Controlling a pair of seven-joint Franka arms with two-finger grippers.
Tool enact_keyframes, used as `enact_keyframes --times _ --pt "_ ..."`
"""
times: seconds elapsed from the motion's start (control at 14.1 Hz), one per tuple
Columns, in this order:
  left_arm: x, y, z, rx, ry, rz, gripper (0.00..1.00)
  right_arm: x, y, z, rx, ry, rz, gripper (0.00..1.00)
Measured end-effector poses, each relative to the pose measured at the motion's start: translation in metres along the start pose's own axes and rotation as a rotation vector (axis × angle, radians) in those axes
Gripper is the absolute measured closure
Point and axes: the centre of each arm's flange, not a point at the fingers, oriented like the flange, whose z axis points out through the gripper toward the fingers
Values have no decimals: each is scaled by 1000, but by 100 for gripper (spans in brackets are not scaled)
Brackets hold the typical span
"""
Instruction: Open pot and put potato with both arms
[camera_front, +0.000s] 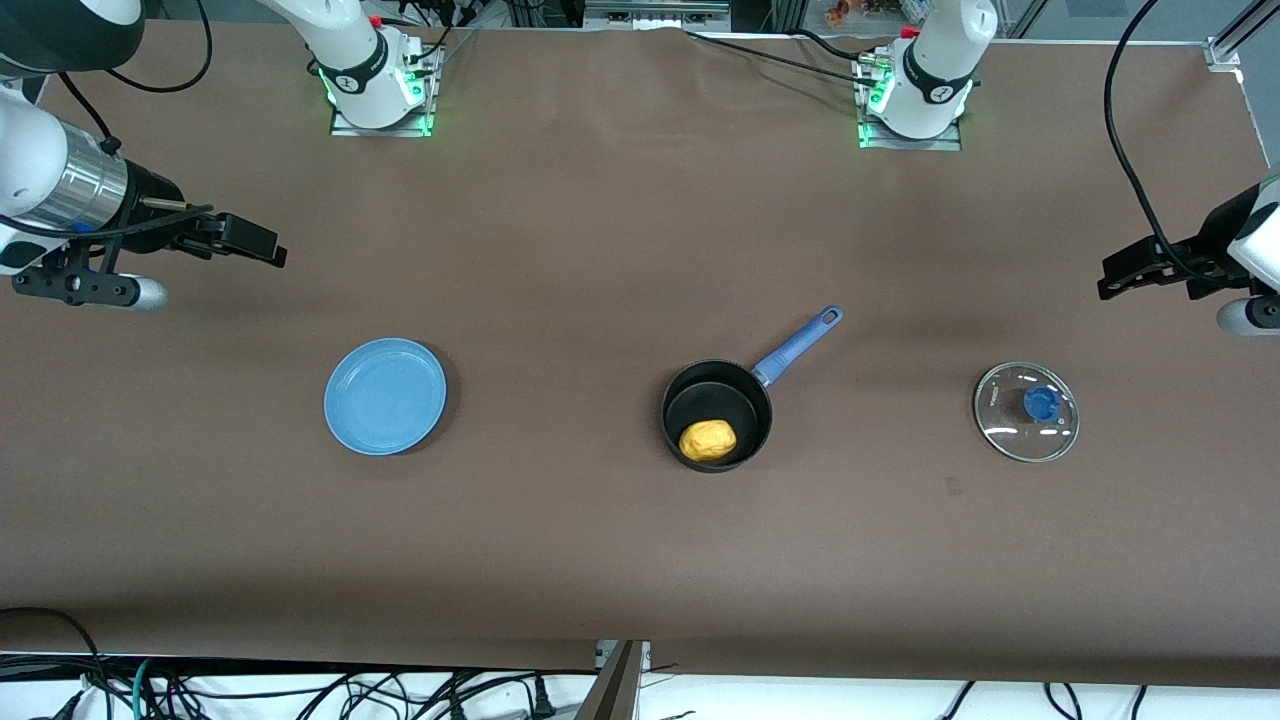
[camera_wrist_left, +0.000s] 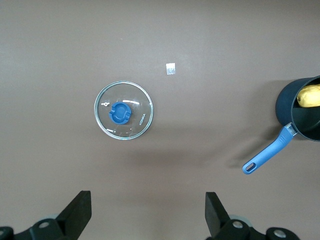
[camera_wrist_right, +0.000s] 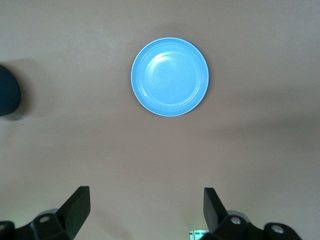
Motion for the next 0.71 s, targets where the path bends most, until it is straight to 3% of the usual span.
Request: enact_keyframes --times 0.35,0.71 --pt "0 0 0 0 0 0 0 2 8 1 -38 6 -22 0" --pt "0 0 0 0 0 0 0 6 28 -3 -41 11 -47 0"
